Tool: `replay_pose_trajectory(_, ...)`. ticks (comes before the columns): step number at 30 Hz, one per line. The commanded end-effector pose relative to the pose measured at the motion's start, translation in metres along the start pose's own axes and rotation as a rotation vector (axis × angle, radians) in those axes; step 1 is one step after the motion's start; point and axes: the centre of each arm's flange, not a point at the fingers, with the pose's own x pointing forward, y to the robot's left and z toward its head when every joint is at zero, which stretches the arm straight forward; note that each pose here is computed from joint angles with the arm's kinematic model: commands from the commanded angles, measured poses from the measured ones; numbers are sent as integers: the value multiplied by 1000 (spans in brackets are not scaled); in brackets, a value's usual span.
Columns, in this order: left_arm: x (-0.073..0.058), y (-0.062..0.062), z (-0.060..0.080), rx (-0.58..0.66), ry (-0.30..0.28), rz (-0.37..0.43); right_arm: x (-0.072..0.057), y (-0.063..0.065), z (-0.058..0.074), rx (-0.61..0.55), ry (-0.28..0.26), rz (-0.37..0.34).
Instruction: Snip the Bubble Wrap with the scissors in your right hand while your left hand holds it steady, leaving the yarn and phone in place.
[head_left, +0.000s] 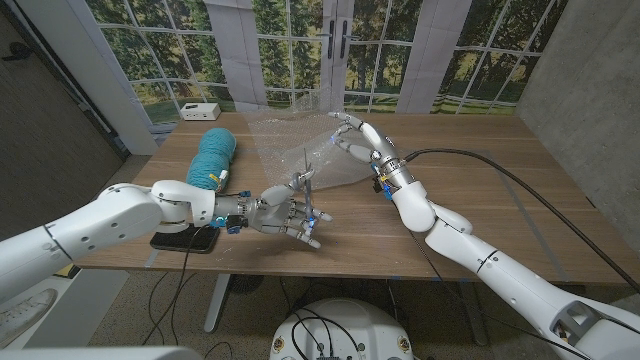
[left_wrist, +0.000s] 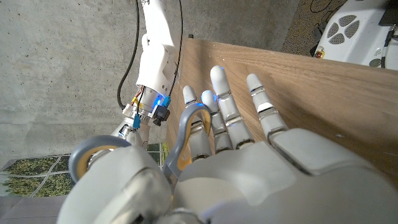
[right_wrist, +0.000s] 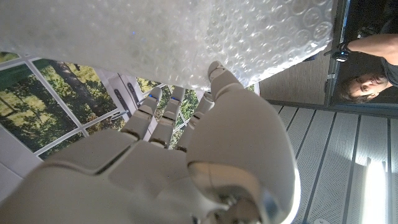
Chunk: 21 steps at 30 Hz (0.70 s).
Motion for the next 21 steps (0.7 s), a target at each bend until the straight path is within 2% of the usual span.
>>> replay_pose_trajectory(1,4,1,2,5,4,-16,-3,1,4,4,-16,3)
replay_pose_trajectory(21,9,4,7,8,3,-39,-2,2,-4,17,0,14)
